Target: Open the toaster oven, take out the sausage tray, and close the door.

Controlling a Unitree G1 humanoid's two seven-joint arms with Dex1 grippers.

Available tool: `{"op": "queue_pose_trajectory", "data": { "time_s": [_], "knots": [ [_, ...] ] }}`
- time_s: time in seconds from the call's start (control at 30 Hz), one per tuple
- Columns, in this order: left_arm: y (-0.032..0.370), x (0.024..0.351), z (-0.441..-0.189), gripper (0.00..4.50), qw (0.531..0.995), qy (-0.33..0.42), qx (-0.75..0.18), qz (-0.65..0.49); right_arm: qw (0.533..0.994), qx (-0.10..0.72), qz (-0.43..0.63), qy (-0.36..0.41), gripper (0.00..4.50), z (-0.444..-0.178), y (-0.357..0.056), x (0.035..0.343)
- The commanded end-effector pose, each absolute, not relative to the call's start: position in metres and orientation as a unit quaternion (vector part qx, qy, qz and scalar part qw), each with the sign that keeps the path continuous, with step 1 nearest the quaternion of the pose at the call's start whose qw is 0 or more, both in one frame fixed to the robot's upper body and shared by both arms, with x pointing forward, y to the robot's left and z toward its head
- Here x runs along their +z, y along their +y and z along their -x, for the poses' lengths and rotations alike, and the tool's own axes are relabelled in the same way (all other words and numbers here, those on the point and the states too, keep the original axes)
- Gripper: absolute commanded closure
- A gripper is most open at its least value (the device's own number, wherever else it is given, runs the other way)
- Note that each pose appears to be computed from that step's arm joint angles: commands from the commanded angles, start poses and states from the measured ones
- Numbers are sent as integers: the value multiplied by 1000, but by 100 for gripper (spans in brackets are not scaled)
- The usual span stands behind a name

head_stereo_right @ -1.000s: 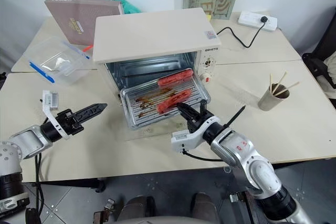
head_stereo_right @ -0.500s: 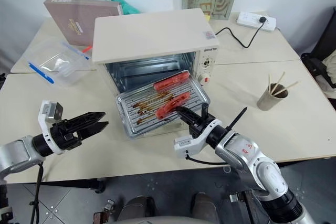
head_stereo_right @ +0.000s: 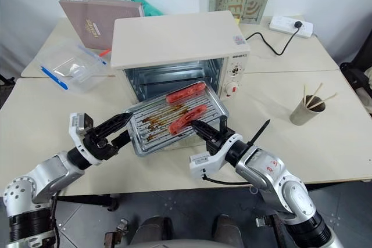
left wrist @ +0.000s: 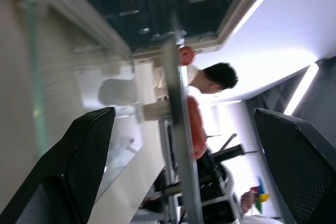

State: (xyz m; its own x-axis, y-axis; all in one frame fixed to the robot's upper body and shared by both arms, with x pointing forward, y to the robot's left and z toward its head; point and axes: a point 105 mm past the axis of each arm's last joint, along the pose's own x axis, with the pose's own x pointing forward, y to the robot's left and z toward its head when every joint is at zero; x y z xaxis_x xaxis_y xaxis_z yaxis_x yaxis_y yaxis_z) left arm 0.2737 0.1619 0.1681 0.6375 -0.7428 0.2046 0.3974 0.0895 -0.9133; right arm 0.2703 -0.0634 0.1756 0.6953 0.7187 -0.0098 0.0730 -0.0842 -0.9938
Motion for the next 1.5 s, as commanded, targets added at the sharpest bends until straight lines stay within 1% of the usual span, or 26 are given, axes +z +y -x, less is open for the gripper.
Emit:
{"op": "queue_pose_trajectory", "data": {
  "time_s": [0.03,0.3,0.33,0.37,0.4,0.53,0.77,0.8,1.0,1.03,1.07,1.1,1.13,1.17,1.23,1.3,1.4,1.47,1.5],
  "knots": [
    [155,175,-269,3,713,151,-414,546,614,237,682,-320,450,-261,-63,196],
    [152,168,-270,3,714,151,-391,561,615,234,683,-317,450,-265,-65,197],
    [150,166,-269,42,712,157,-389,563,616,233,682,-317,450,-265,-65,197],
    [148,164,-268,61,711,163,-391,562,616,234,682,-318,450,-265,-64,197],
    [146,163,-267,89,711,168,-392,560,616,234,682,-318,450,-264,-64,197],
    [144,161,-267,215,711,176,-391,557,618,239,678,-318,450,-262,-63,196],
    [138,160,-269,437,714,175,-380,562,627,279,652,-322,450,-255,-59,191],
    [138,160,-269,447,714,174,-376,563,628,281,651,-321,450,-254,-59,190],
    [137,159,-268,447,720,171,-364,567,634,297,639,-317,450,-254,-58,188],
    [138,160,-269,447,721,168,-361,567,624,301,644,-326,450,-252,-55,188],
    [138,160,-269,450,722,167,-359,568,615,304,647,-332,392,-250,-54,189],
    [139,160,-272,450,723,165,-352,570,613,315,642,-335,361,-249,-52,188],
    [141,161,-273,450,724,164,-348,572,613,323,637,-337,339,-248,-51,188],
    [141,160,-274,450,725,165,-345,573,615,336,632,-332,299,-248,-52,186],
    [141,161,-275,450,725,164,-343,574,617,359,620,-324,241,-247,-52,184],
    [142,160,-276,450,725,163,-339,577,620,388,607,-311,170,-245,-52,179],
    [141,159,-278,450,724,165,-334,580,604,406,611,-312,70,-246,-56,180],
    [140,159,-278,450,722,167,-336,581,605,436,597,-296,2,-244,-59,175],
    [140,159,-278,450,722,168,-337,580,607,448,590,-288,2,-243,-60,173]
  ]
}}
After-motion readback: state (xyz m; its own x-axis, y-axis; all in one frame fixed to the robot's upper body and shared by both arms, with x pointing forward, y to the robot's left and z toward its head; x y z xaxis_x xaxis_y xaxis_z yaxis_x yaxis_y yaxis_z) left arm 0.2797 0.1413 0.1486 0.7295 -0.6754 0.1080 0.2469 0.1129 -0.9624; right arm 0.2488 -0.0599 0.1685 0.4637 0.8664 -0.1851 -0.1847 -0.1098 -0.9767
